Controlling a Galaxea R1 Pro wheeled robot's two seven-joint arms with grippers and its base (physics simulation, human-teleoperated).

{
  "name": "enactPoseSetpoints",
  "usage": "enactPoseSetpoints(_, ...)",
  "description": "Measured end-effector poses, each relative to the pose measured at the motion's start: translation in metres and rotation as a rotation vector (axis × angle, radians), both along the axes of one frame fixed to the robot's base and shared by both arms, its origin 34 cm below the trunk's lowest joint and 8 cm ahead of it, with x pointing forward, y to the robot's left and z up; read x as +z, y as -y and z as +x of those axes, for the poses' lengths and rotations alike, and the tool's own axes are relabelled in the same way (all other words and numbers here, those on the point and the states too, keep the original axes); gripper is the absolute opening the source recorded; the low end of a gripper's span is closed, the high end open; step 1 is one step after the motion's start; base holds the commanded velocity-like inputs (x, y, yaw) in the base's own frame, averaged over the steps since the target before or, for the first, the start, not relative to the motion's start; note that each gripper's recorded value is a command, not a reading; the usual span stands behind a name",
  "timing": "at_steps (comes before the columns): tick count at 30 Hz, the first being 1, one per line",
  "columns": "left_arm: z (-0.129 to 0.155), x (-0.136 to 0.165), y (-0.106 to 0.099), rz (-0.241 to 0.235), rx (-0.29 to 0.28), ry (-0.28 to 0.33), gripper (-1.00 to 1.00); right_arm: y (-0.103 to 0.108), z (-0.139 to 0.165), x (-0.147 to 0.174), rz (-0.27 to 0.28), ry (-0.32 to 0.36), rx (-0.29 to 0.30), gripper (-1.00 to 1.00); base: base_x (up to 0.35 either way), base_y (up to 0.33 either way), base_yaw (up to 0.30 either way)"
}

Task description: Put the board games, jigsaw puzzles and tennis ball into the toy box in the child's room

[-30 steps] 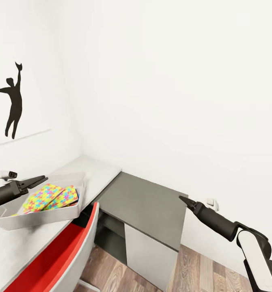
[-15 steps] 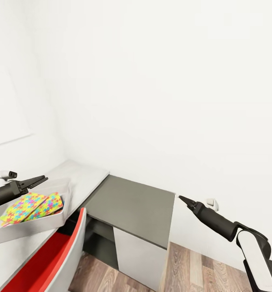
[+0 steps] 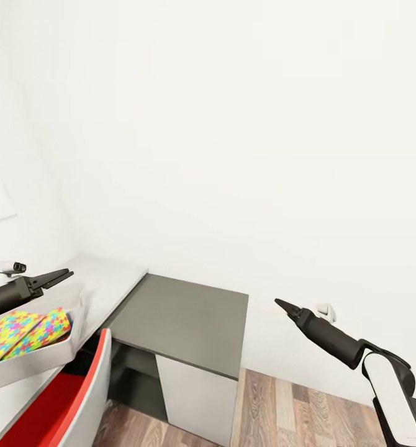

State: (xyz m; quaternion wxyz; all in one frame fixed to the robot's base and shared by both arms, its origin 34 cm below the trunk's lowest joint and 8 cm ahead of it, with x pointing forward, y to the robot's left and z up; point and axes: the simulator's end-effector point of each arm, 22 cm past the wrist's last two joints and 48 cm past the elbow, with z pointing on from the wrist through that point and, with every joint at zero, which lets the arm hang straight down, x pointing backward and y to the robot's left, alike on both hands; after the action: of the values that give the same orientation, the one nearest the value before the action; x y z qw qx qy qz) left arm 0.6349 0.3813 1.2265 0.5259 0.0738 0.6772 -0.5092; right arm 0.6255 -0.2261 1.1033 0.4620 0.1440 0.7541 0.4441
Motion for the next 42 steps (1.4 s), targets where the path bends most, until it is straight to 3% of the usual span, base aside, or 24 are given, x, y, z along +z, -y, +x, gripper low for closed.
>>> enactPoseSetpoints(18, -0.004, 0.01, 0.0, 0.0, -0.001, 0.019, 1.0, 0.0, -0.002, 0.01, 0.002, 0.02, 0.0, 1.0, -0.142, -0.024, -0.226)
enactPoseSetpoints(42, -0.011, 0.024, 0.001, 0.0, -0.003, 0.046, 1.0, 0.0, -0.005, 0.025, 0.001, 0.048, 0.0, 1.0, -0.226, -0.206, -0.225)
